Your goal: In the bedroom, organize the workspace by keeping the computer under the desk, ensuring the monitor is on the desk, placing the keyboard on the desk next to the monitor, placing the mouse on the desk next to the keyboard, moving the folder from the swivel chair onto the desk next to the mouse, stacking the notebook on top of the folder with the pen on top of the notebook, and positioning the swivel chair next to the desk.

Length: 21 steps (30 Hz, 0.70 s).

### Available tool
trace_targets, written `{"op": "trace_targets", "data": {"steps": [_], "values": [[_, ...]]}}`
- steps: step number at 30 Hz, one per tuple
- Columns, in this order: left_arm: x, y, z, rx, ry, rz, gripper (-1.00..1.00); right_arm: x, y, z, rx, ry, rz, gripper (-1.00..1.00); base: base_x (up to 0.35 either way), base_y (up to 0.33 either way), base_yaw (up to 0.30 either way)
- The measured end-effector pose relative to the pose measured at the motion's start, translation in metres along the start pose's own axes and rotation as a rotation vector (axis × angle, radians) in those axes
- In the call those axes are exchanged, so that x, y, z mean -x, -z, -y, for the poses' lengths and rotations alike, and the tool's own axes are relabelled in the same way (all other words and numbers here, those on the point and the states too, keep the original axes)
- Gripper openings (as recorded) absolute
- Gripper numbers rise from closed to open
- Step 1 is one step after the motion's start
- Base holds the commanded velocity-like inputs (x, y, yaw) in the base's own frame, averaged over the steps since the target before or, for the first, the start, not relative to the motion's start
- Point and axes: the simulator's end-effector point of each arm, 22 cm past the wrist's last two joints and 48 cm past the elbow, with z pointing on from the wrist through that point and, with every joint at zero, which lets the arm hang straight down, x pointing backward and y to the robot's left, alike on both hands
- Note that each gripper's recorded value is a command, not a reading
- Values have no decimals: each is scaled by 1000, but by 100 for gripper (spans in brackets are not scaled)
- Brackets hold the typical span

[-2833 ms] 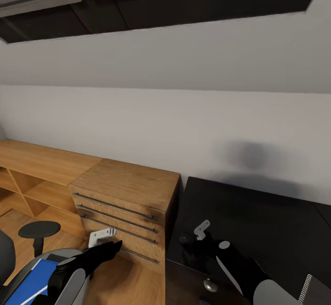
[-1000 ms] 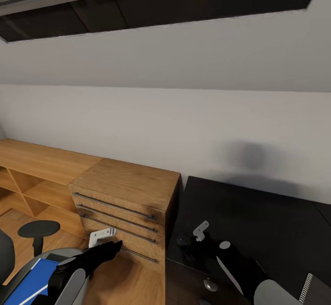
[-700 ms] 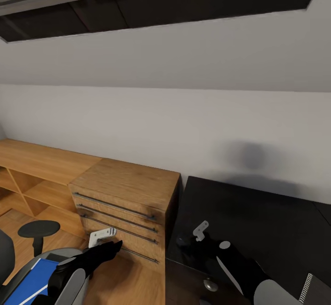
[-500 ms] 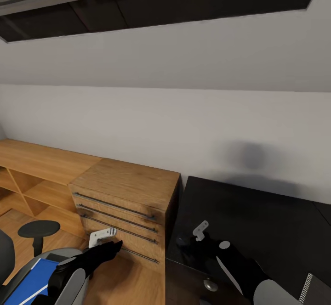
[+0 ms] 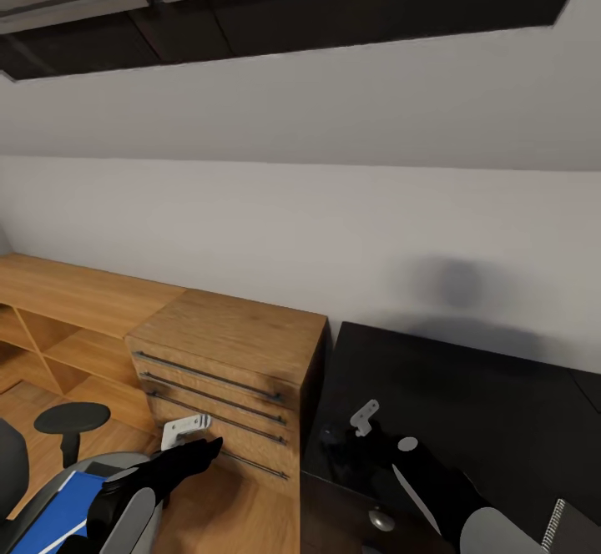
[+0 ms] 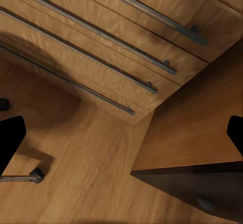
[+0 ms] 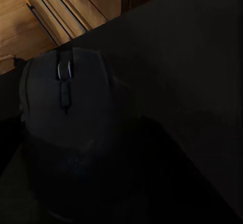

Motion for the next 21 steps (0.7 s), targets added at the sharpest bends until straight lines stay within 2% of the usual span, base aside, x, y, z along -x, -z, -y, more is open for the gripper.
{"op": "trace_targets", "data": {"steps": [4,7,8,10,11,14,17,21], "values": [[4,4,1,-1,1,0,100,9,4,6,-33,-1,9,-100,0,0,0],[6,7,2,-1,1,-1,100,33,11,24,-110,-6,54,-100,-3,0,0],[7,8,2,0,1,-1,100,52,17,39,-173,-24,91,-100,-45,0,0],[9,10,3,0,1,-2,100,75,34,70,-312,-99,140,-100,-131,0,0],[9,11,3,0,1,-2,100,77,39,76,-345,-125,144,-100,-218,0,0],[12,14,4,0,1,-1,100,87,66,98,-495,-250,169,-100,-283,0,0],[15,17,5,1,1,-1,100,96,83,105,-567,-304,176,-100,-319,0,0],[17,21,6,2,0,-2,100,90,102,115,-668,-427,149,-100,-334,0,0]]}}
